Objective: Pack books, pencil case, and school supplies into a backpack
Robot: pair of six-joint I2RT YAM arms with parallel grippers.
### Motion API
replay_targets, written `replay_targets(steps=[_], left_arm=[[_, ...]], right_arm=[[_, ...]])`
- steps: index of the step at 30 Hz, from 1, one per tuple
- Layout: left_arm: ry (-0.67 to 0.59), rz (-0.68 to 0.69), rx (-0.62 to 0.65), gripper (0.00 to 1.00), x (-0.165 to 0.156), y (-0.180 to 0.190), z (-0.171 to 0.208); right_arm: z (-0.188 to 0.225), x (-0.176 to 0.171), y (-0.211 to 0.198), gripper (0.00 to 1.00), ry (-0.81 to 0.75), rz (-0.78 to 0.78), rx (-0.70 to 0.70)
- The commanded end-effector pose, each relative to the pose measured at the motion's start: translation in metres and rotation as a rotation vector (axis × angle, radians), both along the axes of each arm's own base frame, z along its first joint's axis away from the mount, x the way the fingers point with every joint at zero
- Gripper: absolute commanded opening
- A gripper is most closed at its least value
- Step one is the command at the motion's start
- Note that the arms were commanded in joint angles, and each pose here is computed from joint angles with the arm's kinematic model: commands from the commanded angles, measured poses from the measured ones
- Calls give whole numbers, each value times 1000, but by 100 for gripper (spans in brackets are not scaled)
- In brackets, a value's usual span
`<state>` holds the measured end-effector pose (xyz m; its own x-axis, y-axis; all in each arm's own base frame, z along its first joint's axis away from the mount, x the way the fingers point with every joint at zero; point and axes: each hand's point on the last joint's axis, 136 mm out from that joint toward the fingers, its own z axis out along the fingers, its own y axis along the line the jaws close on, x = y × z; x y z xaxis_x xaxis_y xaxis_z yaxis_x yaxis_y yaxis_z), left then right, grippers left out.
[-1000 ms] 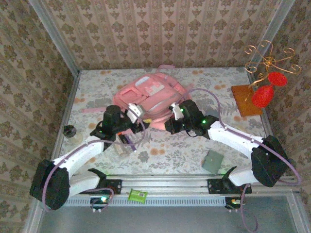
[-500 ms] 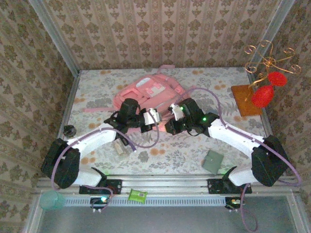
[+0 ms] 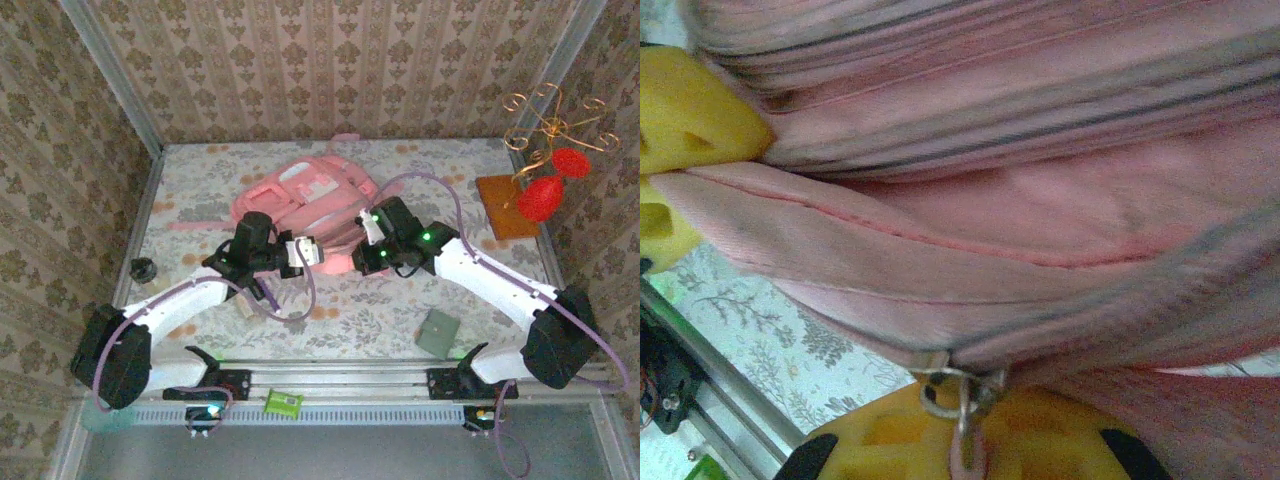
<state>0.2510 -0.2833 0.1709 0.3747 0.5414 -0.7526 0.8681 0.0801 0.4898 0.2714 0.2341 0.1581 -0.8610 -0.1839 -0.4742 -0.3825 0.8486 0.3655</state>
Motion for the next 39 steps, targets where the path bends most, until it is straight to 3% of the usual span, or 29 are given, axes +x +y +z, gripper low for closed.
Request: replay_targets(steps=[1, 4, 7, 10, 11, 13, 16, 18, 20, 26, 29, 31, 33, 34, 39], left_arm=[[2, 170, 169, 0, 25, 45, -37], [74, 185, 173, 0, 26, 50, -41], [110, 184, 146, 0, 24, 50, -38], [160, 128, 40, 31, 11, 37, -17], [172, 103, 0, 49, 4, 31, -9], [165, 73, -48, 72, -8, 19, 4], [174, 54, -71, 93, -16, 5, 17], [181, 49, -67, 95, -16, -5, 21], [188, 42, -45, 93, -15, -14, 20], [274, -3, 28, 69, -13, -28, 1], [326, -38, 47, 49, -18, -31, -7], [351, -61, 62, 31, -22, -31, -11], [365, -72, 70, 5, -25, -26, -16], [366, -66, 68, 0, -25, -22, -18], [314, -61, 36, 0, -28, 2, -18]], right_arm=[[1, 16, -68, 0, 0, -187, -204], [0, 20, -76, 0, 22, -206, -217], [9, 15, -39, 0, 15, -92, -92], [24, -2, 10, 0, 16, 56, 96], [26, -6, 20, 0, 30, 84, 145], [28, -9, 33, 0, 38, 111, 216], [28, -14, 42, 0, 45, 140, 256], [28, -18, 48, 0, 44, 163, 270], [32, -23, 54, 0, 40, 194, 300], [41, -32, 59, 0, 8, 248, 347], [45, -35, 62, 0, -5, 271, 373], [44, -35, 60, 0, -17, 268, 364], [37, -31, 49, 0, -20, 232, 313], [33, -29, 43, 0, -10, 212, 298], [2, -4, -7, 0, 72, -15, 155]])
